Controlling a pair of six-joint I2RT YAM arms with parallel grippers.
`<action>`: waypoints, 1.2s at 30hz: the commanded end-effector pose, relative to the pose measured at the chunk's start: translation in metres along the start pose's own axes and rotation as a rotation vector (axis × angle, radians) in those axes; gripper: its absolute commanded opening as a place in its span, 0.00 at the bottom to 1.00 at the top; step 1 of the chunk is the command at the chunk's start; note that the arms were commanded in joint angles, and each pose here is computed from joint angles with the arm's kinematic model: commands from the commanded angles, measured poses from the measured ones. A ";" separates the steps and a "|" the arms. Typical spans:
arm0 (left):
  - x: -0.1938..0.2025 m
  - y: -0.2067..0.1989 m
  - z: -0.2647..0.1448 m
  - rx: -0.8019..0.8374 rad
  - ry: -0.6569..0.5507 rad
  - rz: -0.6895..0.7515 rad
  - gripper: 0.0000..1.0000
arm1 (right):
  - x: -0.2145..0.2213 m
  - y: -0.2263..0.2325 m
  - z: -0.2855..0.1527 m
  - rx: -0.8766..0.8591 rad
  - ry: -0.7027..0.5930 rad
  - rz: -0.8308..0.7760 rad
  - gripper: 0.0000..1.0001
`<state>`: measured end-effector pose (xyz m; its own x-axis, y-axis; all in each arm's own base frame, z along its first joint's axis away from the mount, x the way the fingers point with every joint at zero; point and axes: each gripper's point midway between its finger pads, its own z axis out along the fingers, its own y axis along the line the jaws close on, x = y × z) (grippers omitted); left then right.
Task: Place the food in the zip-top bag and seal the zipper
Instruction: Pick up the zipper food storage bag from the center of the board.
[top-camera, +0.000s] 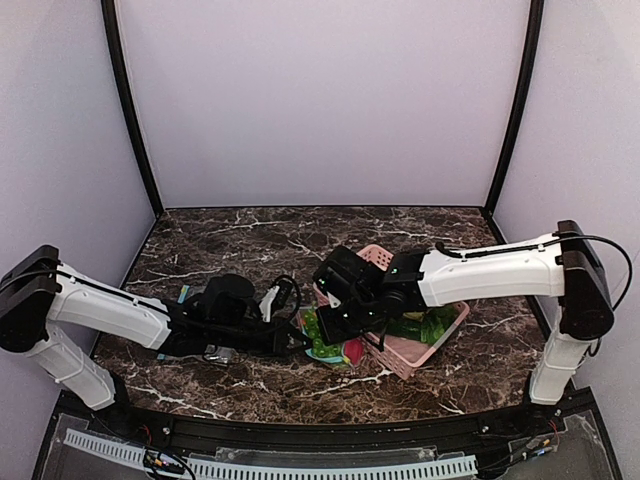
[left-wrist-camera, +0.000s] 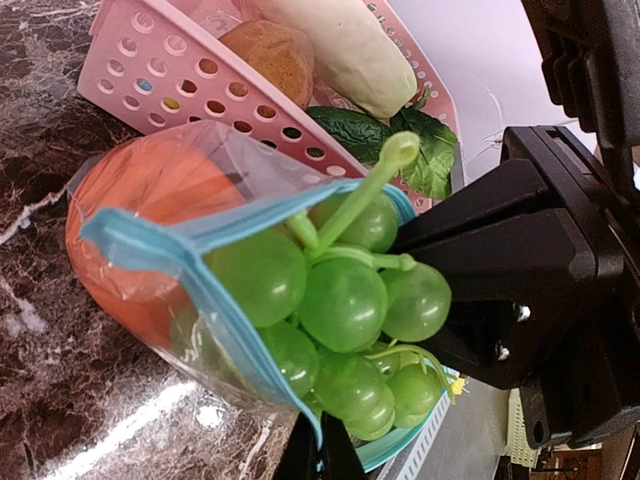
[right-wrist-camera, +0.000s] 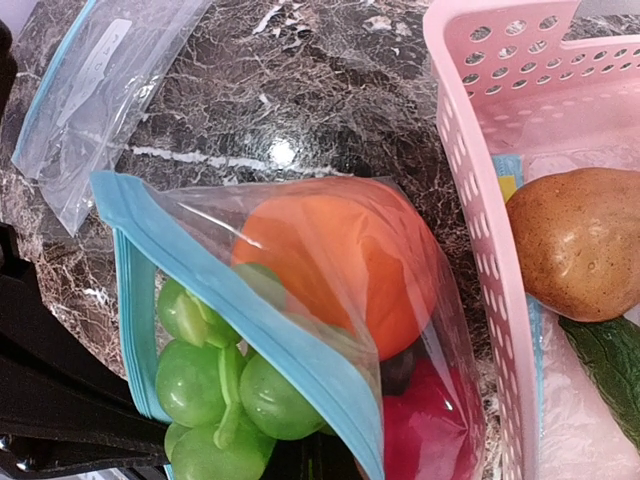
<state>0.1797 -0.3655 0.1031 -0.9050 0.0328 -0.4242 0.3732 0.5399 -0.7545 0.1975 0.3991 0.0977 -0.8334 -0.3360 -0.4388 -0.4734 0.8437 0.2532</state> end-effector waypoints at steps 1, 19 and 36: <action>-0.023 -0.027 -0.012 0.061 -0.085 0.045 0.01 | 0.035 -0.034 0.018 0.141 0.128 -0.009 0.00; -0.016 -0.017 -0.009 0.037 -0.061 -0.001 0.01 | -0.011 0.016 -0.076 -0.120 -0.040 -0.053 0.44; -0.017 -0.019 -0.011 0.033 -0.056 0.005 0.01 | -0.022 -0.027 -0.032 0.055 -0.024 -0.012 0.35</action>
<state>0.1829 -0.3634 0.1100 -0.9046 0.0022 -0.4262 0.3590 0.5429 -0.7592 0.2076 0.3670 0.1366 -0.8249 -0.3325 -0.4572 -0.4745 0.8468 0.2403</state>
